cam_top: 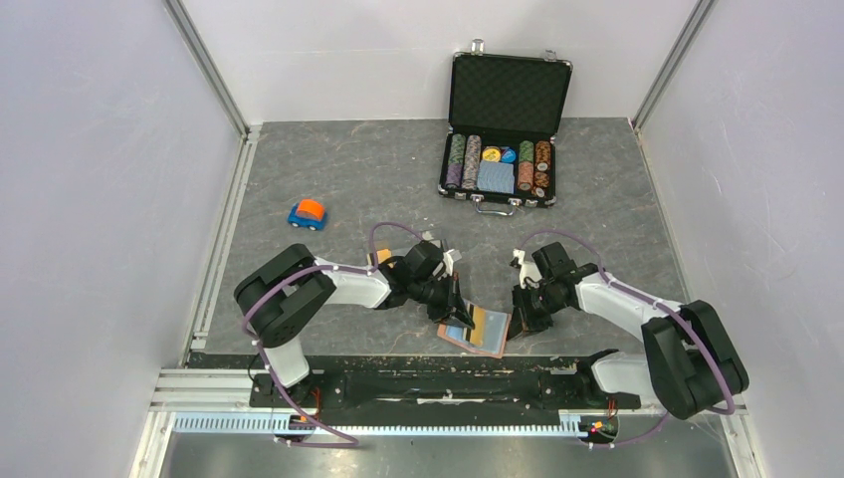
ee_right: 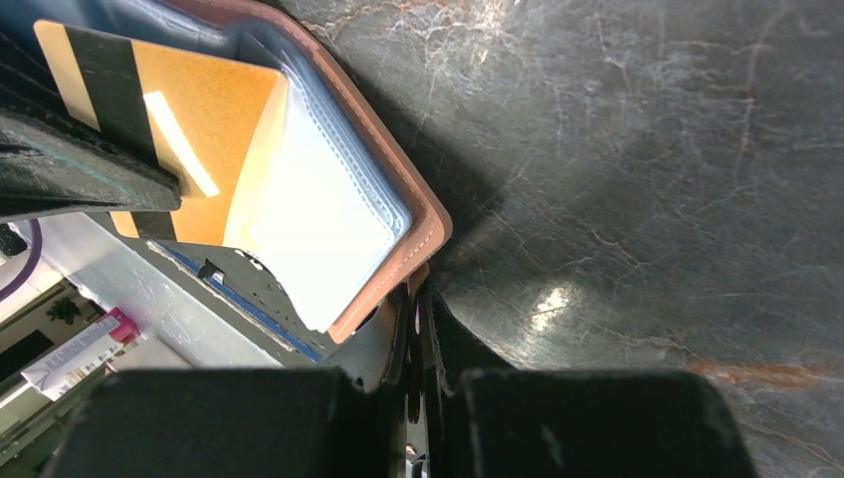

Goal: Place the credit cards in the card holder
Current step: Insert the credit card into the card holder, then close the card holder at the center of the board.

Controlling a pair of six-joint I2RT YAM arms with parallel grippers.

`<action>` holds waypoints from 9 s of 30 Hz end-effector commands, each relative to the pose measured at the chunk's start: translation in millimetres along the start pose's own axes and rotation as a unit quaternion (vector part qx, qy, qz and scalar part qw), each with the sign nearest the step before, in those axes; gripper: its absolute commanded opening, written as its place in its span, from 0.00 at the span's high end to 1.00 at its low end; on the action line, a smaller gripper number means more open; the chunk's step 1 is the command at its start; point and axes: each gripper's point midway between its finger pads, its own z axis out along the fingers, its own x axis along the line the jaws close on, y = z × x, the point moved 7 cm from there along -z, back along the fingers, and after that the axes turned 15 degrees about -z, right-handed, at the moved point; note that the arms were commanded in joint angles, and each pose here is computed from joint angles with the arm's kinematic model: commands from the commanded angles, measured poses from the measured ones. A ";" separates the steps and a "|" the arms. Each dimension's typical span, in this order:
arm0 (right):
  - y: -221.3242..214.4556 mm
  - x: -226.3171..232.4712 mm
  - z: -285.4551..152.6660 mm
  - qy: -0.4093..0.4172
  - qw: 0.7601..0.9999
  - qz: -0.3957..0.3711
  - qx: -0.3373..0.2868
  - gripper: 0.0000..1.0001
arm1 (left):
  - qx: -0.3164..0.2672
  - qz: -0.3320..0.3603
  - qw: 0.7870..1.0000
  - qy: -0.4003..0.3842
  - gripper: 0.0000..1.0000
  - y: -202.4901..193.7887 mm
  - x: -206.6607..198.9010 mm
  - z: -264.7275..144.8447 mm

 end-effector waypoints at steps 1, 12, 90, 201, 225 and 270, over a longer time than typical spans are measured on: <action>5.4 -12.9 1.6 -0.042 0.999 -0.020 -0.002 1.00 | 0.027 0.007 0.999 -0.017 0.98 -8.3 -8.8 0.6; 7.6 -15.1 -0.5 -0.049 0.999 -0.023 -0.002 1.00 | -0.031 0.044 0.997 0.055 0.98 3.6 -10.2 -8.0; 26.9 -10.0 -20.6 -0.061 0.996 -0.050 -0.033 0.54 | -0.016 0.047 0.995 0.084 0.93 8.3 -4.6 3.9; 49.5 -7.8 -31.8 -0.059 0.994 -0.073 -0.064 0.70 | -0.051 0.135 0.981 0.130 0.35 2.9 -30.7 -36.0; 10.8 -0.4 10.9 0.025 0.997 -0.068 -0.029 1.00 | -0.041 0.030 0.998 -0.021 0.46 17.1 -11.3 -39.3; 88.5 17.2 -30.9 -0.014 0.989 -0.102 -0.105 1.00 | 0.054 0.105 0.990 0.079 0.58 8.7 -55.6 -5.2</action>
